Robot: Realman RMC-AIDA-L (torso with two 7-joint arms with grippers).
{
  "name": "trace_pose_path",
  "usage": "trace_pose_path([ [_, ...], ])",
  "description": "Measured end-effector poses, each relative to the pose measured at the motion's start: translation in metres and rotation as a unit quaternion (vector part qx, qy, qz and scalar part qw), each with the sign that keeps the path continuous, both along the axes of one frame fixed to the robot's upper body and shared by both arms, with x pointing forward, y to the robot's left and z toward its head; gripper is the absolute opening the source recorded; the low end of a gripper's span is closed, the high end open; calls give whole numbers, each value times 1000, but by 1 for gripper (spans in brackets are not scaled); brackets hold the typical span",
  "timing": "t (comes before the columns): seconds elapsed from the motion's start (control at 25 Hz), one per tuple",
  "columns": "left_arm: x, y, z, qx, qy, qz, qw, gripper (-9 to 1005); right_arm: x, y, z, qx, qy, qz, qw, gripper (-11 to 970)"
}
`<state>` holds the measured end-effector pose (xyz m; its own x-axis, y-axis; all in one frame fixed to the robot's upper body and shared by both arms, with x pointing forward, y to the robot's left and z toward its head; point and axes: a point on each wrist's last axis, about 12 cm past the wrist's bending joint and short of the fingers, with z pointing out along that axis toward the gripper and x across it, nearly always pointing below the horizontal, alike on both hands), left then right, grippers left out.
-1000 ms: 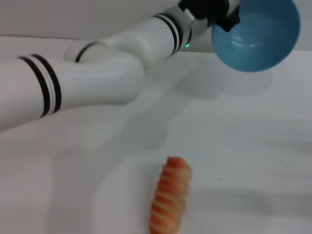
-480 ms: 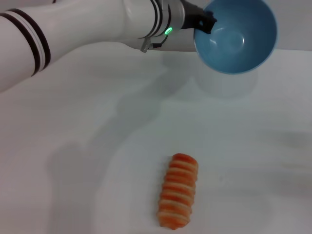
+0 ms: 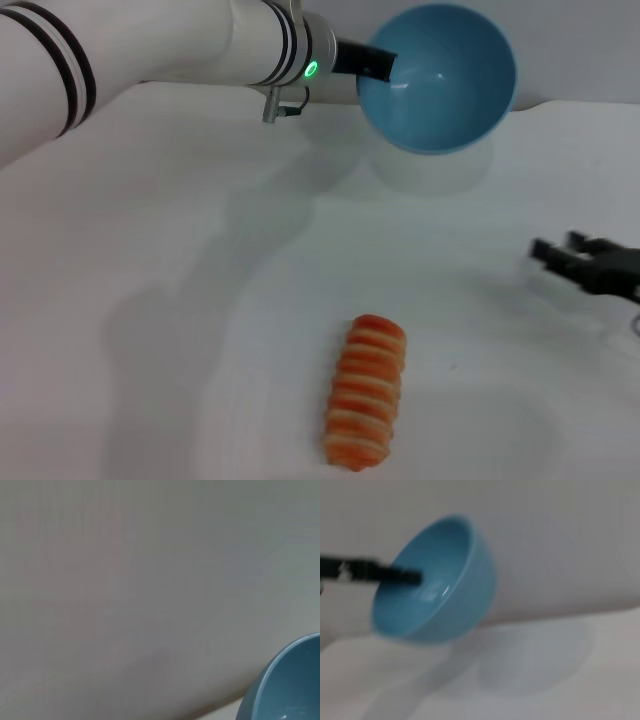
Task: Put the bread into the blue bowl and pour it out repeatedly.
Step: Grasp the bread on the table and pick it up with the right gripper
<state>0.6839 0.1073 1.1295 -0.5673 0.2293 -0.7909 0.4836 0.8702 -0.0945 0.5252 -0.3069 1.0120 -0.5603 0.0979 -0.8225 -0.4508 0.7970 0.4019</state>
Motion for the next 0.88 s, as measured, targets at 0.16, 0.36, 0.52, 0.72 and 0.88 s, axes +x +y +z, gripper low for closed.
trace_pose_path([
  [0.16, 3, -1, 3, -7, -28, 11, 1000, -2, 11, 29, 2, -19, 32, 83, 996, 648],
  [0.36, 3, -6, 8, -11, -49, 8, 999, -2, 20, 55, 10, -24, 29, 146, 989, 644],
  [0.52, 1, -5, 10, -20, -55, 8, 998, -1, 26, 70, 14, -22, 35, 177, 983, 641],
  [0.72, -2, -4, 7, -21, -58, 7, 998, -1, 32, 87, 18, -17, 62, 199, 978, 637],
  [0.88, -2, -3, 7, -23, -59, 7, 998, -2, 32, 97, 14, -15, 91, 206, 974, 633],
])
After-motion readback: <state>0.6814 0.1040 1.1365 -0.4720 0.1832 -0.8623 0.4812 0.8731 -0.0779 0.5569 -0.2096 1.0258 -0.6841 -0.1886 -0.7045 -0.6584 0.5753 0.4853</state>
